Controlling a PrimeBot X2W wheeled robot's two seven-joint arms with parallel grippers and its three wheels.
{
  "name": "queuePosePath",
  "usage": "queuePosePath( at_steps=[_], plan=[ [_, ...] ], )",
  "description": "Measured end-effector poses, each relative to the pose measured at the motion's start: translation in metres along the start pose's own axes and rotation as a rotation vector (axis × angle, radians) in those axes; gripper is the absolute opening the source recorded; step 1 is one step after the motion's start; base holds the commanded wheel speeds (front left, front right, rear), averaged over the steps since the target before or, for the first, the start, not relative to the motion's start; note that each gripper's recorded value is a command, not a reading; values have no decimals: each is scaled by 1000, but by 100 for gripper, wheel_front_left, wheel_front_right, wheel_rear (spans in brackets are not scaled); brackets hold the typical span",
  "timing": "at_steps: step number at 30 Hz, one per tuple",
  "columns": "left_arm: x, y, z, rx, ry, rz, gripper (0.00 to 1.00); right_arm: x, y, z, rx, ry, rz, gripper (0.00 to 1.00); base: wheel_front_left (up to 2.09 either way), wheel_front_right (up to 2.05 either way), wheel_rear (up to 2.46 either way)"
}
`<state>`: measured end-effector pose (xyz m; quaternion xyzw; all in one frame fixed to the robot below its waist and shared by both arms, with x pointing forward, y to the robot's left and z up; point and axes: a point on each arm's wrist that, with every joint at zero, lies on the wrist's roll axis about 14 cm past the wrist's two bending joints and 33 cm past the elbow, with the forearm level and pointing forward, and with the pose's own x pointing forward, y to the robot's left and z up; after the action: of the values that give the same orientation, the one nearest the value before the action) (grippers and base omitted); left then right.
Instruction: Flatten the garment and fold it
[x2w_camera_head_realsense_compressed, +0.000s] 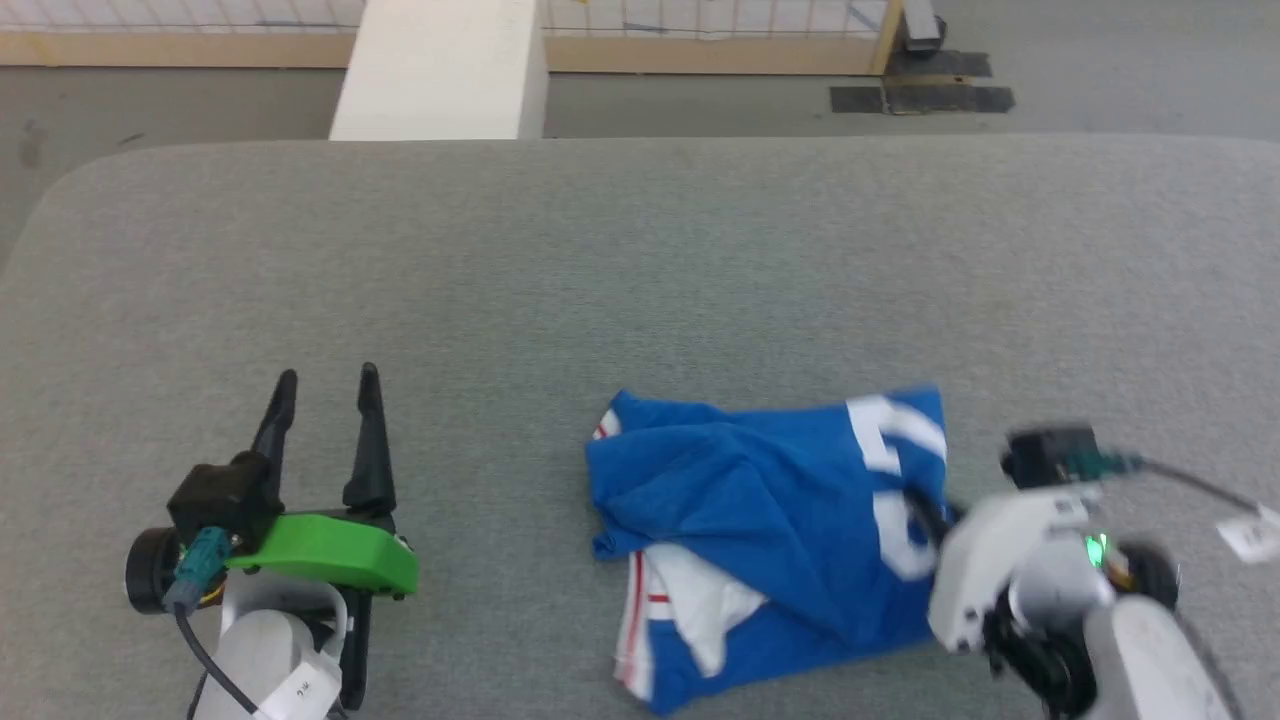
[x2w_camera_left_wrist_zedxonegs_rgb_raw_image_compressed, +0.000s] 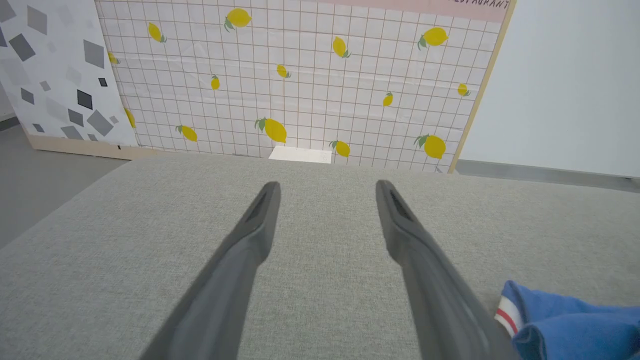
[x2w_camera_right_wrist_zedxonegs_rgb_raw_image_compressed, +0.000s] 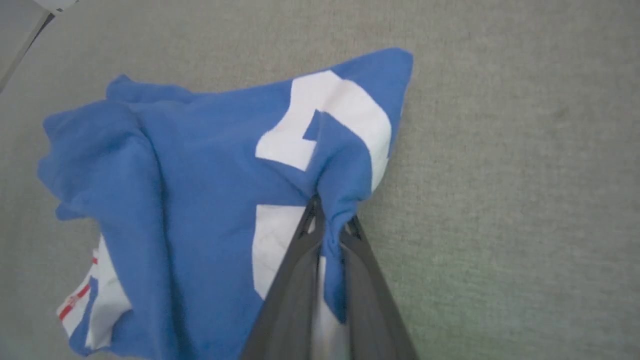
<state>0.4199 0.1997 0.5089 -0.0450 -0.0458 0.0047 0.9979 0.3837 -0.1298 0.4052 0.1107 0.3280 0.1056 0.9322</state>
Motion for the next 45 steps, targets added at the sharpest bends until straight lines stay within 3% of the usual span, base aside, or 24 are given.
queuePosePath(
  at_steps=[6, 10, 14, 19, 27, 32, 37, 38, 39, 45],
  plan=[
    [14, -18, 1, -8, -19, -43, 100, -12, -3, 79, -443, -116, -111, 0, 0, 0, 0],
    [29, -40, 1, -19, -32, -98, 100, -26, -40, 118, -613, -147, -233, 0, 0, 0, 0],
    [44, -65, 0, -23, -49, -164, 100, -42, -83, 141, -705, -135, -351, 0, 0, 0, 0],
    [71, -99, 1, -31, -86, -258, 100, -67, -157, 154, -747, -75, -521, 0, 0, 0, 0],
    [106, -136, -32, -16, -40, -367, 100, -105, -271, 154, -648, 1, -784, 0, 0, 0, 0],
    [113, -144, -60, -17, 13, -396, 100, -115, -309, 153, -605, 4, -895, 0, 0, 0, 0],
    [114, -142, -81, -21, 55, -394, 100, -108, -326, 146, -568, 0, -940, 0, 0, 0, 0],
    [114, -139, -83, -19, 61, -389, 100, -106, -327, 144, -565, -4, -943, 28, 0, 0, 0],
    [113, -137, -85, -17, 65, -382, 100, -103, -327, 143, -560, -8, -942, 100, 0, 0, 0],
    [104, -129, -84, -44, 74, -344, 100, -98, -315, 156, -524, -156, -914, 100, 0, 0, 0]
  ],
)
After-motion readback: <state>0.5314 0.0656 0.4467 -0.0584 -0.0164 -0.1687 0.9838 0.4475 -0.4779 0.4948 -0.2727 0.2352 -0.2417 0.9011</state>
